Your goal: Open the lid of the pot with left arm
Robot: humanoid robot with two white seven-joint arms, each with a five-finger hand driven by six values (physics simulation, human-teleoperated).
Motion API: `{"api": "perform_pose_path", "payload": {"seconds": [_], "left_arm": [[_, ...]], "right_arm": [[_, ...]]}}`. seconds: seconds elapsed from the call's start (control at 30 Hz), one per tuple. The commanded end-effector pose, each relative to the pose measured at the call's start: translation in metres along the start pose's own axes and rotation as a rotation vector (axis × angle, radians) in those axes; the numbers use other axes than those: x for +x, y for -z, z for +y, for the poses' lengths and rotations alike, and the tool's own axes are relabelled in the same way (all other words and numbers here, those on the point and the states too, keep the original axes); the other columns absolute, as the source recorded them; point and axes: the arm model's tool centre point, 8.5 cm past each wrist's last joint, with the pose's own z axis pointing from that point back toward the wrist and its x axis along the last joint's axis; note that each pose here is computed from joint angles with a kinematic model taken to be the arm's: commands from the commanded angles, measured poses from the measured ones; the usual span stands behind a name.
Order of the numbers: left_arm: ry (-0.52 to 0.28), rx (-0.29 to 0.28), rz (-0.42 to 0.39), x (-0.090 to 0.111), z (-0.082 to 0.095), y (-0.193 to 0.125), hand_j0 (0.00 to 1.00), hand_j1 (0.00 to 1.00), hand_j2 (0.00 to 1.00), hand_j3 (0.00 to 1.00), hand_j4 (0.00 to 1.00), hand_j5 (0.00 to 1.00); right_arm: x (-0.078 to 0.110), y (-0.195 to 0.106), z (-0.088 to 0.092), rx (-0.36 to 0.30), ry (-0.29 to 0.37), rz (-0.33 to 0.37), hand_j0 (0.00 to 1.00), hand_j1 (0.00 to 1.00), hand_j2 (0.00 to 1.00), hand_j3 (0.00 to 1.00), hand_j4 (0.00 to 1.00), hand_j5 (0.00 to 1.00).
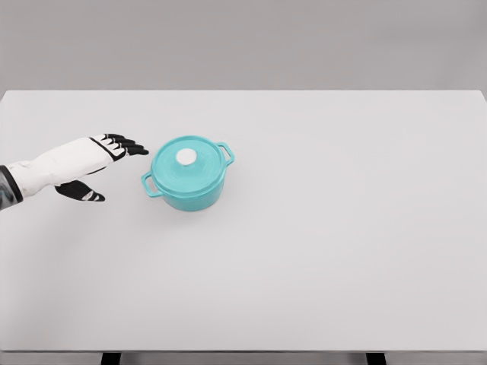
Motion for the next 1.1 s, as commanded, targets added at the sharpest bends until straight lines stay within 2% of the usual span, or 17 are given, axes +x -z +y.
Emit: {"api": "perform_pose_path", "payload": {"seconds": [0.0, 0.17, 0.27, 0.33, 0.43, 0.47, 0.5, 0.53, 0.57, 0.6, 0.7, 0.77, 0.87, 0.93, 1.07], "left_arm": [[-0.002, -0.002, -0.002, 0.0, 0.0, -0.001, 1.0, 1.0, 1.0, 1.0, 1.0, 1.0], [0.006, -0.012, 0.004, -0.002, 0.004, -0.002, 1.0, 1.0, 1.0, 1.0, 1.0, 1.0], [0.029, -0.068, -0.021, 0.001, 0.006, 0.001, 1.0, 1.0, 1.0, 1.0, 1.0, 1.0], [0.071, -0.072, -0.033, 0.001, 0.018, 0.002, 1.0, 1.0, 1.0, 1.0, 1.0, 1.0], [0.148, -0.115, -0.011, -0.004, 0.034, -0.003, 1.0, 1.0, 1.0, 1.0, 1.0, 1.0], [0.172, -0.145, -0.007, -0.008, 0.044, -0.015, 1.0, 1.0, 1.0, 1.0, 1.0, 1.0], [0.166, -0.13, -0.011, -0.013, 0.071, -0.022, 1.0, 1.0, 1.0, 1.0, 1.0, 1.0], [0.172, -0.166, -0.005, -0.018, 0.072, -0.02, 1.0, 1.0, 1.0, 1.0, 1.0, 1.0], [0.212, -0.184, -0.024, -0.013, 0.083, -0.012, 1.0, 1.0, 1.0, 1.0, 1.0, 1.0], [0.227, -0.214, -0.065, -0.004, 0.08, 0.003, 1.0, 1.0, 1.0, 1.0, 1.0, 1.0], [0.257, -0.163, -0.167, 0.025, 0.097, 0.047, 1.0, 1.0, 1.0, 1.0, 1.0, 1.0], [0.26, -0.198, -0.229, 0.042, 0.089, 0.072, 1.0, 1.0, 1.0, 1.0, 1.0, 1.0], [0.275, -0.217, -0.274, 0.055, 0.09, 0.097, 1.0, 1.0, 1.0, 1.0, 1.0, 1.0], [0.266, -0.207, -0.277, 0.056, 0.092, 0.101, 1.0, 1.0, 1.0, 1.0, 1.0, 1.0], [0.218, -0.219, -0.244, 0.042, 0.083, 0.109, 1.0, 1.0, 1.0, 1.0, 1.0, 1.0]], "right_arm": [[0.0, 0.0, 0.001, 0.0, 0.0, 0.0, 1.0, 1.0, 1.0, 1.0, 1.0, 1.0], [-0.003, 0.0, 0.005, 0.007, 0.002, 0.005, 1.0, 1.0, 1.0, 1.0, 1.0, 1.0], [-0.003, 0.0, 0.005, 0.007, 0.002, 0.005, 1.0, 1.0, 1.0, 1.0, 1.0, 1.0], [-0.003, 0.0, 0.005, 0.007, 0.002, 0.005, 1.0, 1.0, 1.0, 1.0, 1.0, 1.0], [-0.003, 0.0, 0.005, 0.007, 0.002, 0.005, 1.0, 1.0, 1.0, 1.0, 1.0, 1.0], [-0.003, 0.0, 0.005, 0.007, 0.002, 0.005, 1.0, 1.0, 1.0, 1.0, 1.0, 1.0], [-0.003, 0.0, 0.005, 0.007, 0.002, 0.005, 1.0, 1.0, 1.0, 1.0, 1.0, 1.0], [-0.003, 0.0, 0.005, 0.007, 0.002, 0.005, 1.0, 1.0, 1.0, 1.0, 1.0, 1.0], [-0.003, 0.0, 0.005, 0.007, 0.002, 0.005, 1.0, 1.0, 1.0, 1.0, 1.0, 1.0], [-0.003, 0.0, 0.005, 0.007, 0.002, 0.005, 1.0, 1.0, 1.0, 1.0, 1.0, 1.0], [-0.003, 0.0, 0.005, 0.007, 0.002, 0.005, 1.0, 1.0, 1.0, 1.0, 1.0, 1.0], [-0.003, 0.0, 0.005, 0.007, 0.002, 0.005, 1.0, 1.0, 1.0, 1.0, 1.0, 1.0], [-0.003, 0.0, 0.005, 0.007, 0.002, 0.005, 1.0, 1.0, 1.0, 1.0, 1.0, 1.0], [-0.003, 0.0, 0.005, 0.007, 0.002, 0.005, 1.0, 1.0, 1.0, 1.0, 1.0, 1.0], [-0.003, 0.0, 0.005, 0.007, 0.002, 0.005, 1.0, 1.0, 1.0, 1.0, 1.0, 1.0]]}}
